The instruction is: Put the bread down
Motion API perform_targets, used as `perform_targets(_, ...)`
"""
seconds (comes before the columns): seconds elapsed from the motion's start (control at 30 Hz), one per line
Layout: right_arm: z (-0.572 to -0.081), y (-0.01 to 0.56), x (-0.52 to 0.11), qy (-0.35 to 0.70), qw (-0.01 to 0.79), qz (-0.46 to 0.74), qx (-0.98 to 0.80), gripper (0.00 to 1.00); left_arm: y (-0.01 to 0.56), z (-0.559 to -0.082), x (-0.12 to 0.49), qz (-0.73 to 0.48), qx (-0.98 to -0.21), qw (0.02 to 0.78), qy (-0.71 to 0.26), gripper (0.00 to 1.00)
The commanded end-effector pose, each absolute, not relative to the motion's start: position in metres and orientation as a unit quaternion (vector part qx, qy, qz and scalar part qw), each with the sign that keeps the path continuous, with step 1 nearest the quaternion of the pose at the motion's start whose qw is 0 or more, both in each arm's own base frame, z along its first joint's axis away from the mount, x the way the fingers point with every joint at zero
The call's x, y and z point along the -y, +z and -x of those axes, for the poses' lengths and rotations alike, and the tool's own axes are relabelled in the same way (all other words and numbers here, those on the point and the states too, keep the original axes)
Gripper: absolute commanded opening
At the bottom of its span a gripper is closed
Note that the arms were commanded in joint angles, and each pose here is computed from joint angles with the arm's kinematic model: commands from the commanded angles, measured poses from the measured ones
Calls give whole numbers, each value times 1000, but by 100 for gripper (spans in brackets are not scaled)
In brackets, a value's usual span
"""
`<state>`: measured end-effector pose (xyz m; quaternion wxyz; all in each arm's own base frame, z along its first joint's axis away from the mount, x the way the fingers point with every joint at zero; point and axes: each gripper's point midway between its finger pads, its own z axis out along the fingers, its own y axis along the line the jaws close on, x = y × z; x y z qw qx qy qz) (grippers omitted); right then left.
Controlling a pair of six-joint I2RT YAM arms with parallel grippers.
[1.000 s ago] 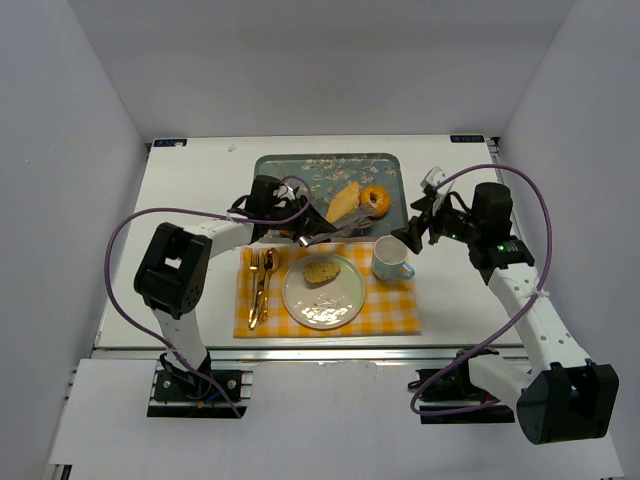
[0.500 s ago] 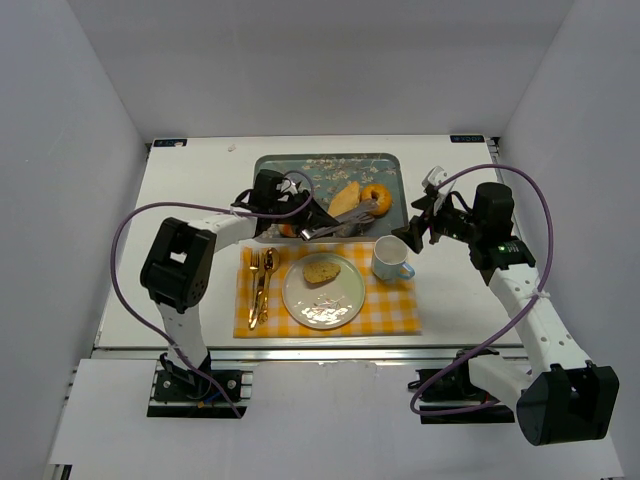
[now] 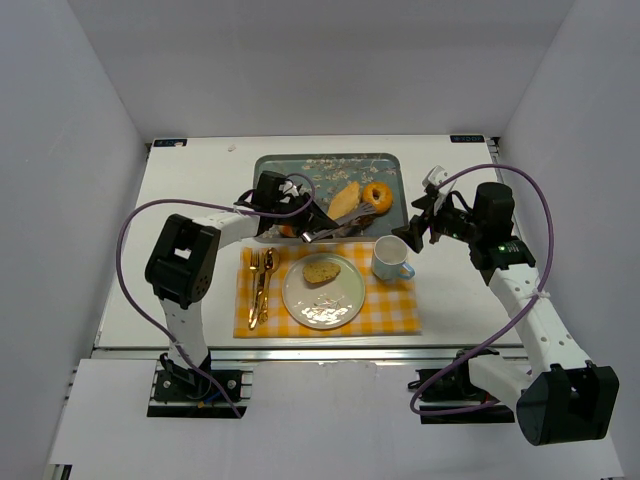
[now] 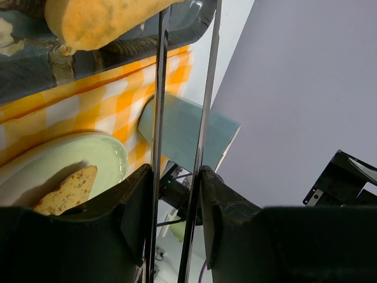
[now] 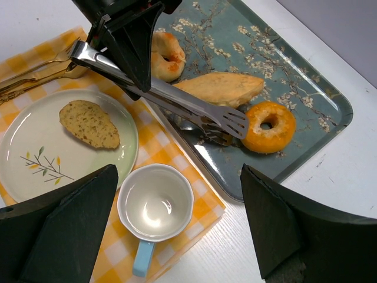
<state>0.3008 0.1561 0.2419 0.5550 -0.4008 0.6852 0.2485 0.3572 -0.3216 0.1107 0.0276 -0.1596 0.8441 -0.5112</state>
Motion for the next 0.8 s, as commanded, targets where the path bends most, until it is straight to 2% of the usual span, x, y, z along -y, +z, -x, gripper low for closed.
perform_targets(0.0, -301, 247, -155, 246, 569, 401, -674, 89, 130, -360, 327, 138, -842, 45, -520, 47)
perform_targets(0.23, -303, 249, -155, 243, 572, 401, -673, 89, 124, -370, 331, 141, -842, 45, -519, 46)
perform_targets(0.33, -302, 248, -154, 244, 571, 401, -674, 89, 125, -373, 332, 140, -841, 48, -520, 42)
perform_targets(0.5, -301, 246, -154, 245, 569, 401, -674, 89, 127, -376, 334, 134, -836, 52, -529, 22)
perform_targets(0.7, -301, 247, -154, 242, 570, 403, -674, 89, 160, -380, 339, 98, -814, 91, -565, 9)
perform_targets(0.77, -300, 248, -154, 244, 571, 404, -672, 89, 180, -382, 341, 76, -802, 113, -582, 2)
